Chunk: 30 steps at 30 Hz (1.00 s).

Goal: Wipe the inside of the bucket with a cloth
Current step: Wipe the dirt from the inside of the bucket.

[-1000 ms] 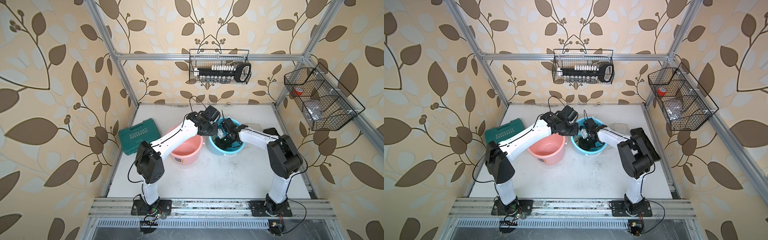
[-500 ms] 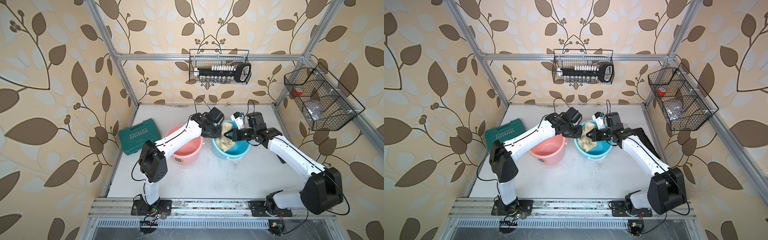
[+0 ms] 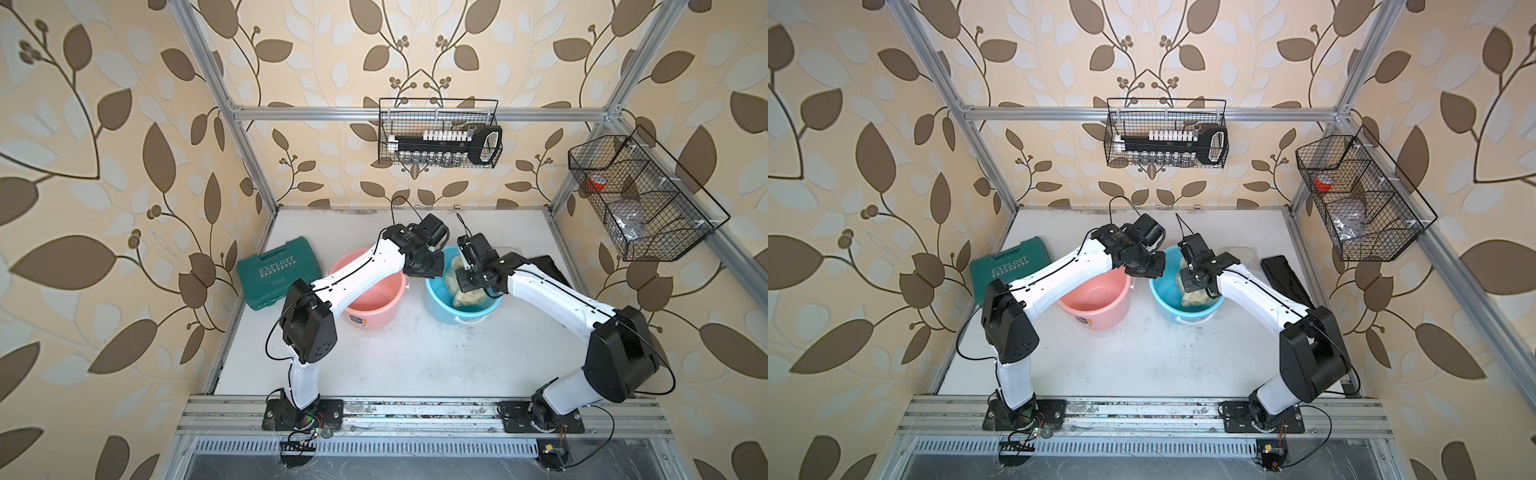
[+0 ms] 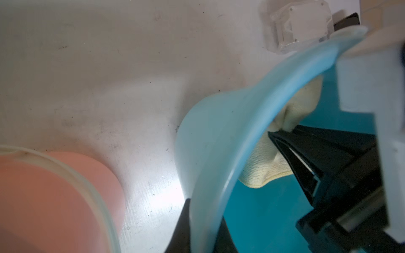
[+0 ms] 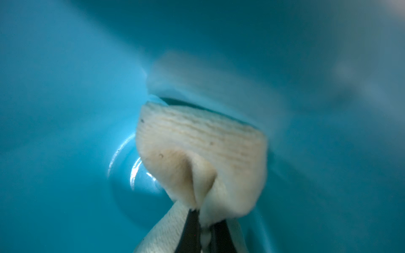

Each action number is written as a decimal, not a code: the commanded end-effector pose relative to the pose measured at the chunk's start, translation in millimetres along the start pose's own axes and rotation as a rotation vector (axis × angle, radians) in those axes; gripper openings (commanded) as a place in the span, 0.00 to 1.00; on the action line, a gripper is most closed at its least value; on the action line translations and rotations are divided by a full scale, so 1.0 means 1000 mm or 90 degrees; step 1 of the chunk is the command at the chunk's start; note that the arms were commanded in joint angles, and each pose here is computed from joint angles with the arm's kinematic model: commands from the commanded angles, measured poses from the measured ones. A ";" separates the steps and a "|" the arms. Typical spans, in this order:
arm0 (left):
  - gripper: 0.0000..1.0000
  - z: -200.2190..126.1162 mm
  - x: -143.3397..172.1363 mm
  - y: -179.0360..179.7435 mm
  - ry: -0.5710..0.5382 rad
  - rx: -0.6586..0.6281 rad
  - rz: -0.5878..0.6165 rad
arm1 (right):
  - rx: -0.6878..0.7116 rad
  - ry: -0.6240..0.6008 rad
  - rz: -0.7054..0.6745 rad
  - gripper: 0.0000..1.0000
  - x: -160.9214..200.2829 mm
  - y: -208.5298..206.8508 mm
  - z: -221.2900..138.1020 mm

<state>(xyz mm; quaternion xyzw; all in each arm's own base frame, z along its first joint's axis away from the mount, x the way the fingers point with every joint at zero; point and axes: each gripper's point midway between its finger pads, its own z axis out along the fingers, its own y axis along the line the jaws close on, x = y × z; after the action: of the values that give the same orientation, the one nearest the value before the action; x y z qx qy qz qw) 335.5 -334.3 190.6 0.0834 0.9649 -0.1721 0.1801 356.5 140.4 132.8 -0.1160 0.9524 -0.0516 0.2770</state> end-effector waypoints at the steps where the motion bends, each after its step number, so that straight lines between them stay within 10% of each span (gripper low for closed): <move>1: 0.00 -0.018 -0.009 -0.015 -0.018 0.037 0.017 | 0.097 0.015 -0.041 0.00 0.001 -0.017 0.007; 30: 0.00 -0.014 -0.010 0.000 0.024 0.041 -0.006 | 0.169 0.069 -0.100 0.00 0.009 -0.008 0.037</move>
<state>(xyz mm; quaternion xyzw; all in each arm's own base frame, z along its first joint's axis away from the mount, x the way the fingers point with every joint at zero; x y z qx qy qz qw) 348.6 -321.7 189.2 0.0729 0.9706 -0.1674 0.1571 359.7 135.6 99.7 -0.1685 0.9427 -0.1675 0.2341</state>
